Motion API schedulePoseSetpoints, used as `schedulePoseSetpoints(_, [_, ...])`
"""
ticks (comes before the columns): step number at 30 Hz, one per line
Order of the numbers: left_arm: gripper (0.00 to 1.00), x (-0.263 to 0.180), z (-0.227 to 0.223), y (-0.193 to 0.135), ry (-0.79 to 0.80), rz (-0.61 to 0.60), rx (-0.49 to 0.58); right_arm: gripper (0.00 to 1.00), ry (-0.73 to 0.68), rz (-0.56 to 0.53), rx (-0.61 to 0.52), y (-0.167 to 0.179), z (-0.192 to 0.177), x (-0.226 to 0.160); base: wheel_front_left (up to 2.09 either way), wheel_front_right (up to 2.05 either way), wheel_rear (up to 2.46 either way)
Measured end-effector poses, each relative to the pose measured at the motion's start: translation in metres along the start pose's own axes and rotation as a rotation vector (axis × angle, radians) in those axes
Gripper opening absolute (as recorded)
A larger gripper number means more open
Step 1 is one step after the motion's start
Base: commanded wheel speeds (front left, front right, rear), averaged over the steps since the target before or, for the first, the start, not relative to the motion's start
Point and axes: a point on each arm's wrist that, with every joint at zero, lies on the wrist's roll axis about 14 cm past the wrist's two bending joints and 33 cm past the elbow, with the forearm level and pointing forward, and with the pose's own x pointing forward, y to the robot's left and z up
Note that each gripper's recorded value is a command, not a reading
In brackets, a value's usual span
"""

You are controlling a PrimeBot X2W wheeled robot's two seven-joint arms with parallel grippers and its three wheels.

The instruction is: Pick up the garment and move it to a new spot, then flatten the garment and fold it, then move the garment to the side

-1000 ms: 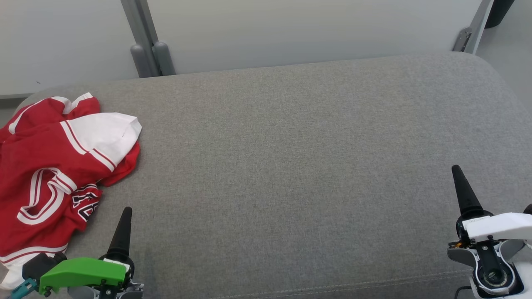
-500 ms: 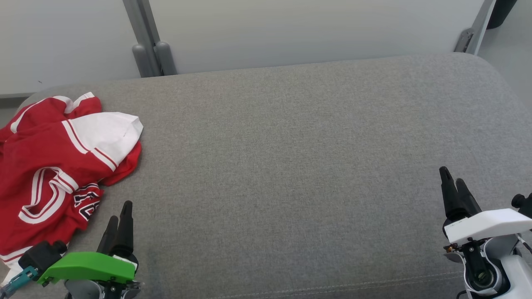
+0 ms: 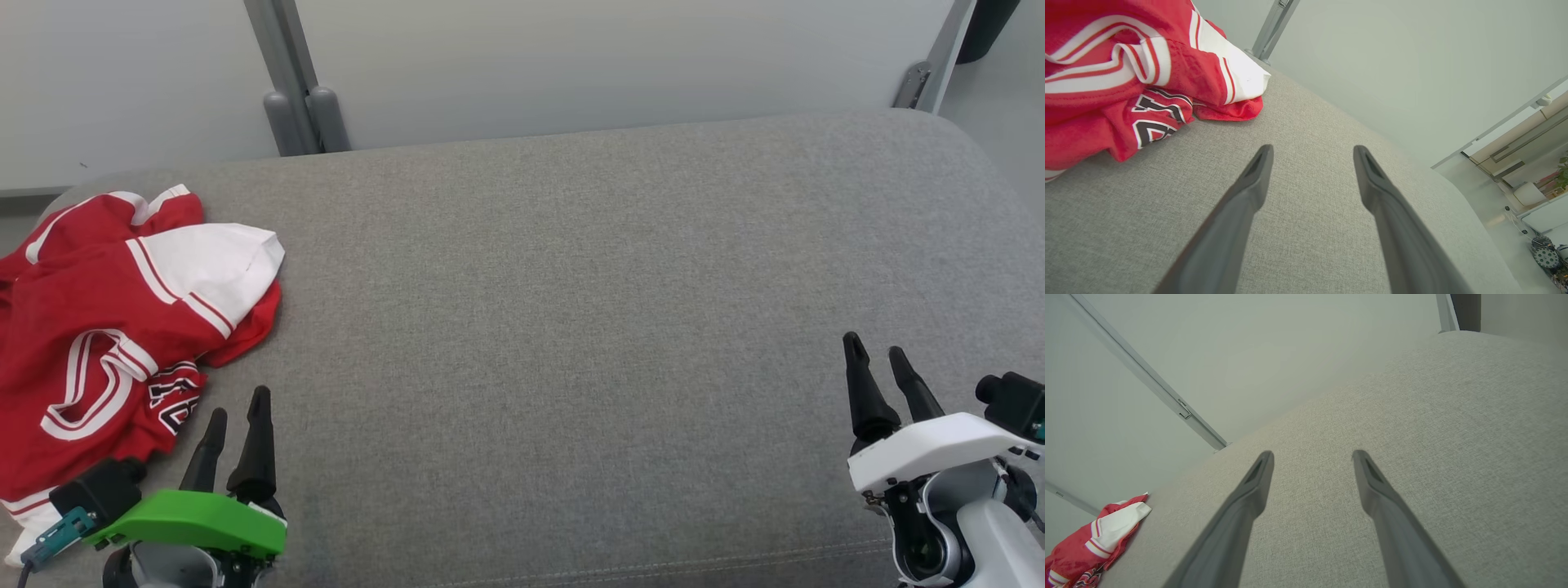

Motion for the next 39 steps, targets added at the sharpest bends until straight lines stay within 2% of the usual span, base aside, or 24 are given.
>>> schedulePoseSetpoints(28, [1.0, -0.001, 0.01, -0.027, -0.082, -0.113, 0.42, 1.0, -0.085, 0.053, -0.438, 0.011, 0.007, -0.004, 0.0, 0.0, 0.0])
schedulePoseSetpoints(39, [1.0, -0.006, 0.001, -0.031, -0.08, -0.145, 0.535, 1.0, -0.122, 0.071, -0.573, 0.015, 0.008, -0.009, 0.0, 0.0, 0.0])
